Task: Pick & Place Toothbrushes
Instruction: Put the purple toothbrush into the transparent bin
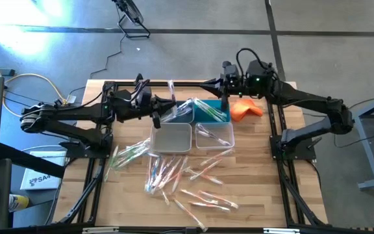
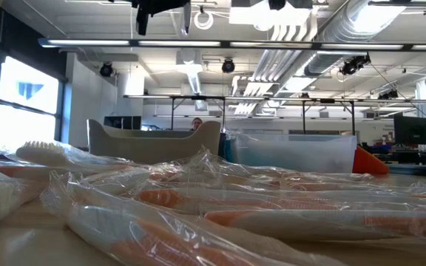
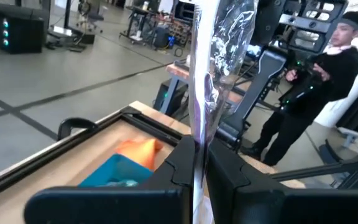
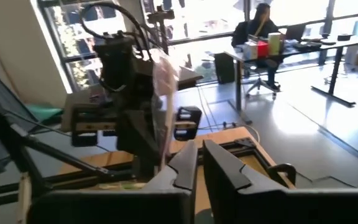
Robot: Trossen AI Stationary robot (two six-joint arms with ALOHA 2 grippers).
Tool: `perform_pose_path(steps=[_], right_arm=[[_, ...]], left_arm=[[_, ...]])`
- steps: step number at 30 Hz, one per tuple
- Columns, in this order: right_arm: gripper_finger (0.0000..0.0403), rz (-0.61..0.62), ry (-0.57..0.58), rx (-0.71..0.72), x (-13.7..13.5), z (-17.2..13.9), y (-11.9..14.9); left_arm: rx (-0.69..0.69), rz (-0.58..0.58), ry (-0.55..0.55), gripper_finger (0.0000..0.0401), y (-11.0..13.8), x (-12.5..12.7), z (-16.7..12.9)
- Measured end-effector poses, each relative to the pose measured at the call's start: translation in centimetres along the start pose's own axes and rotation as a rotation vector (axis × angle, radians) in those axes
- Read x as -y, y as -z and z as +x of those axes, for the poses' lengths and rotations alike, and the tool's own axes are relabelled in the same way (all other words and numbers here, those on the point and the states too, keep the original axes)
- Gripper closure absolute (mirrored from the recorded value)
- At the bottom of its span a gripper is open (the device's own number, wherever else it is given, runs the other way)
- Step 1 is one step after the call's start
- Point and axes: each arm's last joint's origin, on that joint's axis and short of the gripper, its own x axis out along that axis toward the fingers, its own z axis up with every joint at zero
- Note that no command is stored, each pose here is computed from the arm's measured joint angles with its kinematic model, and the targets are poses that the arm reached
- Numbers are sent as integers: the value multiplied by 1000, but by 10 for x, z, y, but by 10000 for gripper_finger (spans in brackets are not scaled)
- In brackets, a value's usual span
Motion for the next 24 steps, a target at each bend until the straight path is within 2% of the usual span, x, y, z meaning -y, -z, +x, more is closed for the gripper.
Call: perform_pose_path(steps=[6,10,13,17,24], right_arm=[[303,0,-6,-5,-1,22,12],[244,4,-38,1,-2,30,15],[215,5,-42,-11,-3,32,18],[198,4,-52,-11,-6,32,18],[195,7,-79,-33,-9,33,20]], left_arm=[[-5,65,20,387,0,1,0],[2,70,25,387,-1,1,0],[13,68,28,387,0,1,3],[10,67,27,387,4,1,10],[9,54,51,387,15,1,27]])
